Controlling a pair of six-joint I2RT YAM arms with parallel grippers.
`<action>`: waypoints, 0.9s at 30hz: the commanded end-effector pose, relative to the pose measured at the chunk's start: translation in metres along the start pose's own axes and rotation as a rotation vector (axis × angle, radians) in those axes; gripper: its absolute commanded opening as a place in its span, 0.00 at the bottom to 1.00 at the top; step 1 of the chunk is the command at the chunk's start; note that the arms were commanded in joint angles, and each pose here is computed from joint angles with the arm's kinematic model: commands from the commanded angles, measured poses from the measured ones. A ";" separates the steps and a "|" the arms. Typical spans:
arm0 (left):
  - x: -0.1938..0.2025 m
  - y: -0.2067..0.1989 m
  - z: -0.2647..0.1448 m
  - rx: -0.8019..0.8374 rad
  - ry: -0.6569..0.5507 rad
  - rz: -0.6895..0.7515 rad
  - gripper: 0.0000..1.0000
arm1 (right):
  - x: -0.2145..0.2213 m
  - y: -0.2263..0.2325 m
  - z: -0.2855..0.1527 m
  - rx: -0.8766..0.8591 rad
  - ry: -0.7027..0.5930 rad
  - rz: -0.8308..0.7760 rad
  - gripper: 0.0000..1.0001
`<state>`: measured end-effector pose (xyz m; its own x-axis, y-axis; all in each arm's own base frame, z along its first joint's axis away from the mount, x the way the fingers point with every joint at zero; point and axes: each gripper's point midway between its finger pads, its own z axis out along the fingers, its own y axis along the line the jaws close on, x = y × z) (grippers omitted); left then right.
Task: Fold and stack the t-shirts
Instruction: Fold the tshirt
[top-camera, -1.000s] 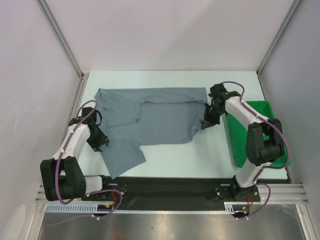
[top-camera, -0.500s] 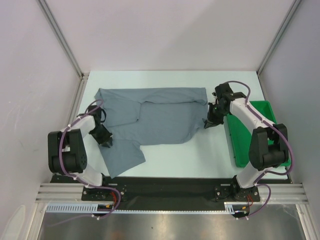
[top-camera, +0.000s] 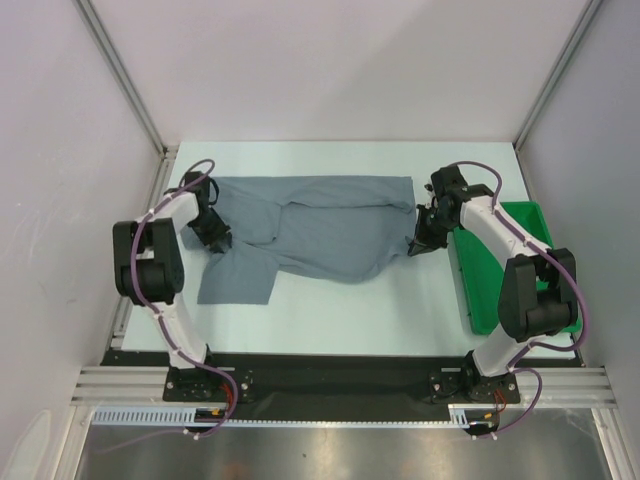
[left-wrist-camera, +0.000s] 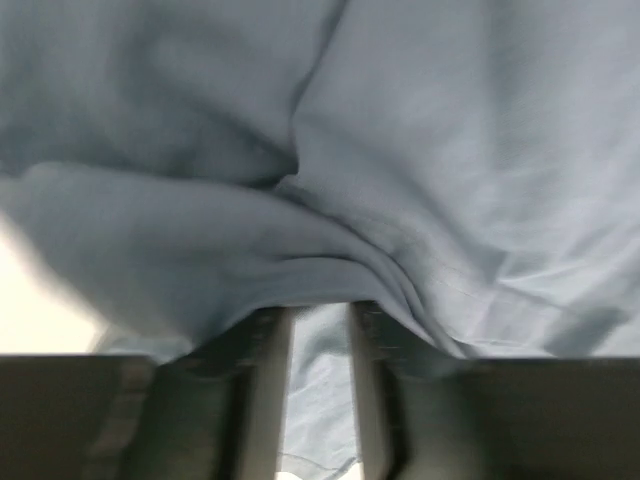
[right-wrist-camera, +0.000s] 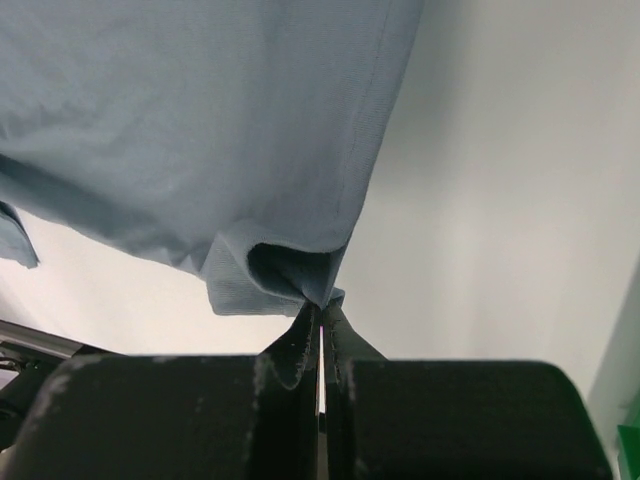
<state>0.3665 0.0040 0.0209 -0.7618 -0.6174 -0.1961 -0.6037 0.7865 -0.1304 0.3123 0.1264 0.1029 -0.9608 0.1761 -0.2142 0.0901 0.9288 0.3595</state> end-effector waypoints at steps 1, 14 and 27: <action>-0.026 -0.011 -0.022 0.033 -0.122 0.004 0.38 | -0.003 0.008 -0.003 -0.025 -0.004 -0.027 0.00; 0.062 0.076 -0.070 -0.019 -0.139 -0.182 0.31 | -0.004 0.014 -0.003 -0.058 0.007 -0.030 0.00; 0.077 0.112 -0.034 -0.067 -0.069 -0.278 0.38 | -0.003 0.016 -0.004 -0.076 0.016 -0.034 0.00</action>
<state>0.2313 0.0399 0.0244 -0.5735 -0.7927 -0.2066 -0.7913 0.6014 -0.1107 0.3094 0.1351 0.1002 -0.9706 0.1568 -0.1825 0.0732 0.9150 0.3969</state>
